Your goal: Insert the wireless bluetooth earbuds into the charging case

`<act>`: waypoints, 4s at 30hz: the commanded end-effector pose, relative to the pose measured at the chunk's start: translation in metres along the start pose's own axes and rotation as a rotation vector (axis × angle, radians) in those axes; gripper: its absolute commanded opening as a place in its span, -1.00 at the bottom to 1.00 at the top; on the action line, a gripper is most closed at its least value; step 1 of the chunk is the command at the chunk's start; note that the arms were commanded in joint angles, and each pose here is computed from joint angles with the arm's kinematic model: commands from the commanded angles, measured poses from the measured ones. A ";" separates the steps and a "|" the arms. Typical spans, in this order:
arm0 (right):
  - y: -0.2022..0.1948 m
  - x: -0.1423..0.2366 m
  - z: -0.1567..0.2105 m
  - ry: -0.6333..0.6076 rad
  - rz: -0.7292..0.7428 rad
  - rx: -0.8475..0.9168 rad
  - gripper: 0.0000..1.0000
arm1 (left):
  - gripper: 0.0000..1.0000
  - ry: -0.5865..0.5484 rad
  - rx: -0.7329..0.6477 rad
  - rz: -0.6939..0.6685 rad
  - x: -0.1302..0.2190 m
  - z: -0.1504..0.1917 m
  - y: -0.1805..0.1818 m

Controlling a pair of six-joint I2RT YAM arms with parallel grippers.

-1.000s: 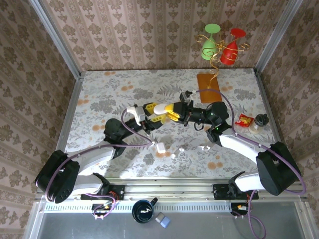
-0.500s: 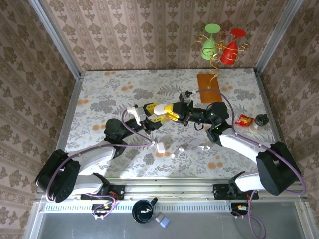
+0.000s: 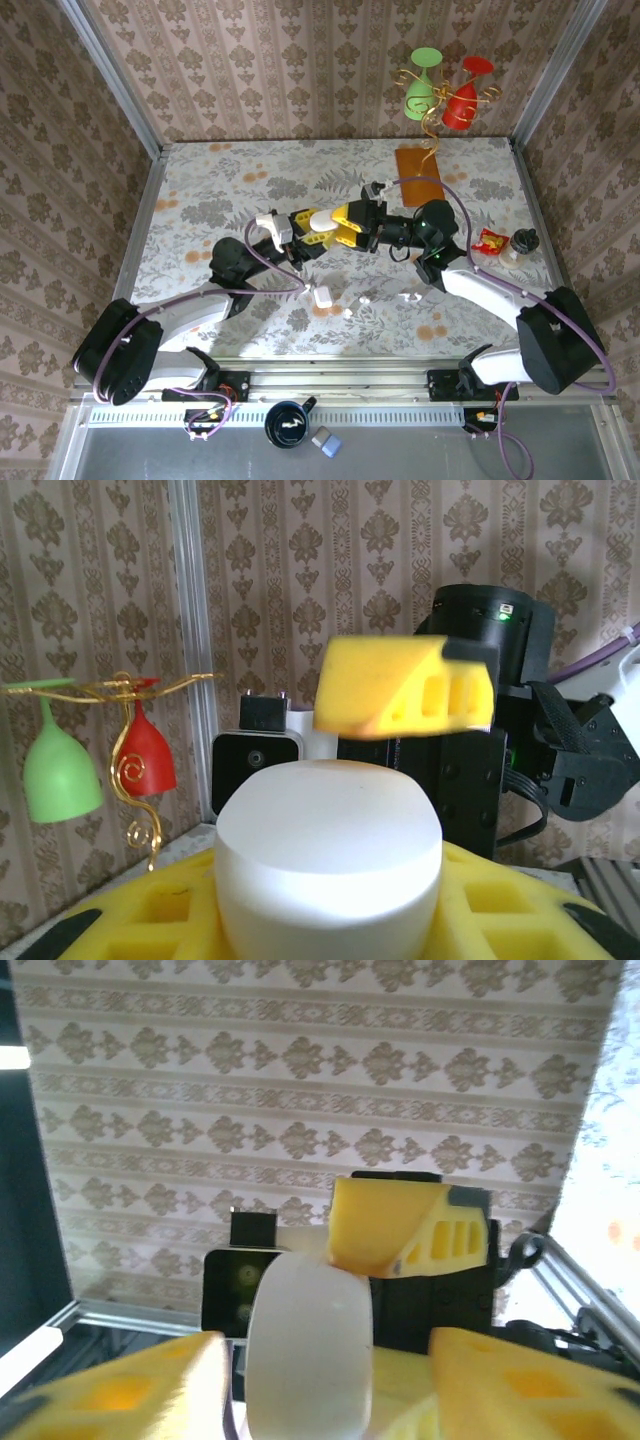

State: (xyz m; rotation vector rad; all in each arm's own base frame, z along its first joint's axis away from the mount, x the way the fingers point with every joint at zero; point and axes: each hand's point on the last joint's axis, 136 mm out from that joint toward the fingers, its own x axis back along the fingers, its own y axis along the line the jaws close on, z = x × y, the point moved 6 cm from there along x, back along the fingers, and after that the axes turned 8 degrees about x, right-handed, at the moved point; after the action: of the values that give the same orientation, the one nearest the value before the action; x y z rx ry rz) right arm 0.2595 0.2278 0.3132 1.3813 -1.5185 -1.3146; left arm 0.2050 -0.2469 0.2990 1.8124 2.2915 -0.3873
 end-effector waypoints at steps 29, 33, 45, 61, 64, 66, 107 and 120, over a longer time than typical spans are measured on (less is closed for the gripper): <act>0.023 0.022 0.019 0.220 0.560 1.226 0.87 | -0.50 0.300 0.219 0.214 0.006 0.000 -0.041; 0.025 0.021 0.014 0.185 0.578 1.225 0.87 | -0.49 0.301 0.210 0.234 0.006 0.003 -0.046; 0.032 0.027 0.006 0.094 0.570 1.180 0.87 | -0.50 0.284 0.132 0.236 0.012 0.011 -0.048; 0.066 0.033 0.017 0.023 0.452 1.115 0.85 | -0.50 0.216 0.110 0.134 0.017 0.011 -0.030; 0.067 0.046 0.012 -0.077 0.520 1.069 0.82 | -0.51 0.193 0.111 0.070 0.021 0.010 -0.016; 0.060 0.059 0.005 -0.164 0.601 1.008 0.80 | -0.52 0.175 0.110 0.020 0.024 0.008 -0.006; -0.223 0.041 0.099 0.326 0.880 0.065 -0.03 | -0.52 0.134 0.105 0.021 0.040 -0.003 0.004; -0.208 0.059 0.080 0.299 1.060 0.195 0.02 | -0.52 0.135 0.107 0.030 0.037 -0.003 0.004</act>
State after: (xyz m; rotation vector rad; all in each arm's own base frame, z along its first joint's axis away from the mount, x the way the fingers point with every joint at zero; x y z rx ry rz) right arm 0.2202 0.2164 0.0829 0.6968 -1.7284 -0.3616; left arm 0.2022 -0.2099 0.2765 1.9691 2.4318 -0.4019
